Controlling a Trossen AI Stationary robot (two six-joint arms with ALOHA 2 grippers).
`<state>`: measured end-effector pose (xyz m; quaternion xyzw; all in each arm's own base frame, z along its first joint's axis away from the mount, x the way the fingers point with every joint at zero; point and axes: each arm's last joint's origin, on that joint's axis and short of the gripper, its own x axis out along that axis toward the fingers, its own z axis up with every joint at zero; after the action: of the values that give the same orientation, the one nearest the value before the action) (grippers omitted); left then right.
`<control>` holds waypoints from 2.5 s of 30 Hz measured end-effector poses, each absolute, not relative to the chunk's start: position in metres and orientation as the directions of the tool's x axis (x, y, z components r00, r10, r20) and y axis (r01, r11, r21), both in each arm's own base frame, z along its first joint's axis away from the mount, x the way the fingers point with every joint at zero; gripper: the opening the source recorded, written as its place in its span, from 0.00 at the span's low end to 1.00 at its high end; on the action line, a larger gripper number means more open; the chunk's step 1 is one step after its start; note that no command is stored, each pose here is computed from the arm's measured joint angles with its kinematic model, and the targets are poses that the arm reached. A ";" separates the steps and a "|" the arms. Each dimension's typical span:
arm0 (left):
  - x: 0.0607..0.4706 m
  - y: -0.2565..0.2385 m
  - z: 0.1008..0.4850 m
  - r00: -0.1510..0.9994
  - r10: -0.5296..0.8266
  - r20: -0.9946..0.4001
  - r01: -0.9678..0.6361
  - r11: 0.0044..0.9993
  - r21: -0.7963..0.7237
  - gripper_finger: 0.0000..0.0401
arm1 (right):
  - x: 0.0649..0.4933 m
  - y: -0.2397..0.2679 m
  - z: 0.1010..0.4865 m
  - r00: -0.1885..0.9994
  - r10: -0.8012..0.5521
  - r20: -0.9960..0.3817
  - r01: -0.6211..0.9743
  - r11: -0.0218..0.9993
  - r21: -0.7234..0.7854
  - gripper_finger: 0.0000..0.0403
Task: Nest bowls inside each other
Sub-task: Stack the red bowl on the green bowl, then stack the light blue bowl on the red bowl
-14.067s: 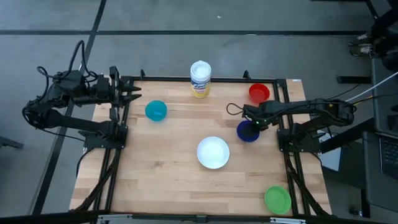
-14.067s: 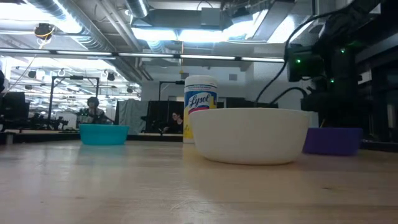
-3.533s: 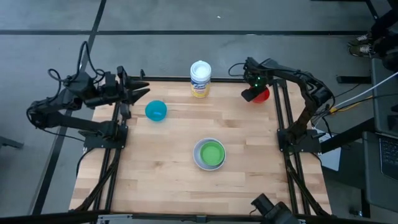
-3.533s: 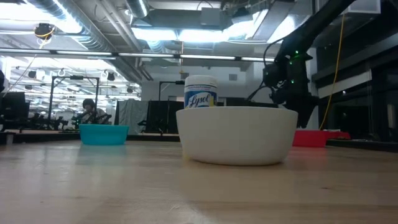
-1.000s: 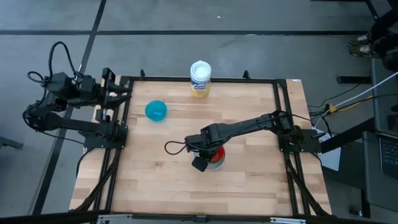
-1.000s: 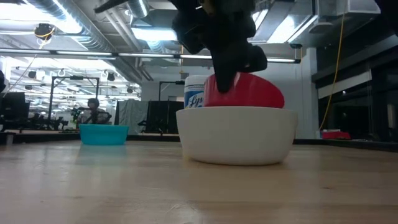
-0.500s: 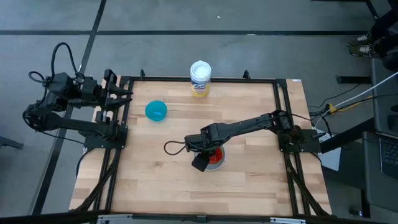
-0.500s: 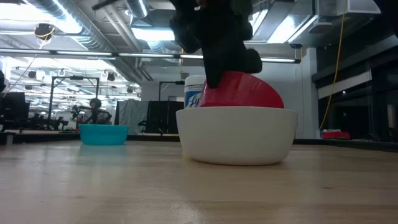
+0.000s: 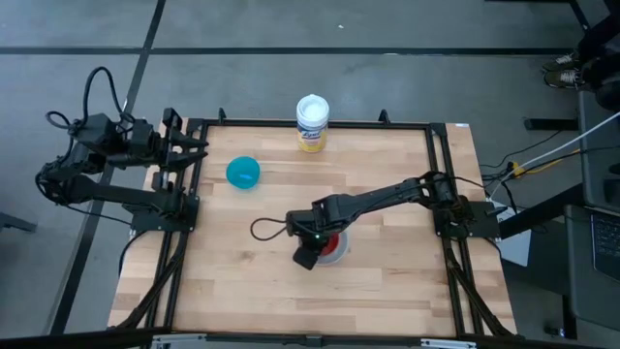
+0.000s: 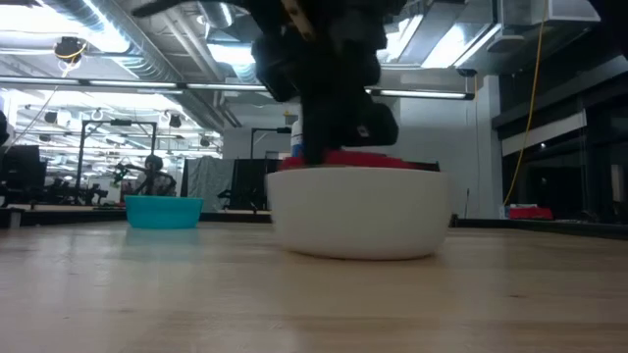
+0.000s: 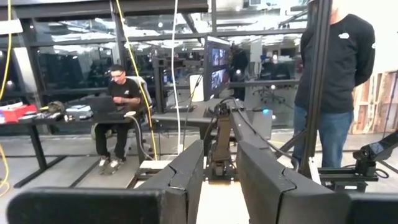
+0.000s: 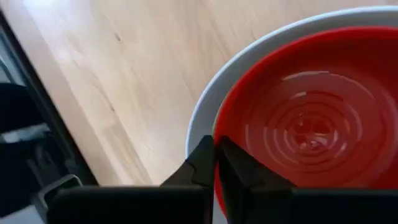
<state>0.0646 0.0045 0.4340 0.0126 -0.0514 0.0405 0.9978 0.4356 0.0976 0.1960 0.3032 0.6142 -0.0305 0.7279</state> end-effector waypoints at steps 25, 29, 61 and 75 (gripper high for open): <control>0.064 0.009 0.418 0.970 0.233 -0.062 -0.233 0.972 0.009 0.24 | 0.402 0.034 0.309 0.506 -0.181 -0.844 0.523 0.842 0.133 0.37; 0.064 0.009 0.415 0.965 0.245 -0.094 -0.245 0.969 0.010 0.24 | 0.362 0.017 0.363 0.627 -0.299 -0.719 0.499 0.863 0.077 0.30; 0.133 0.042 0.284 0.563 0.380 -0.734 -0.527 0.849 0.036 0.24 | 0.111 -0.003 0.179 0.972 0.217 0.092 -0.233 0.945 0.228 0.26; 0.151 0.083 0.184 0.585 0.141 -0.799 -0.464 0.866 -0.186 0.24 | 0.102 -0.001 0.187 0.953 0.247 0.176 -0.259 0.965 0.051 0.21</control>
<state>0.1505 0.0834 0.1840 -0.1915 0.4210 0.1739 0.8694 0.1023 -0.0014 0.1871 0.0366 -0.0846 0.1280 0.9875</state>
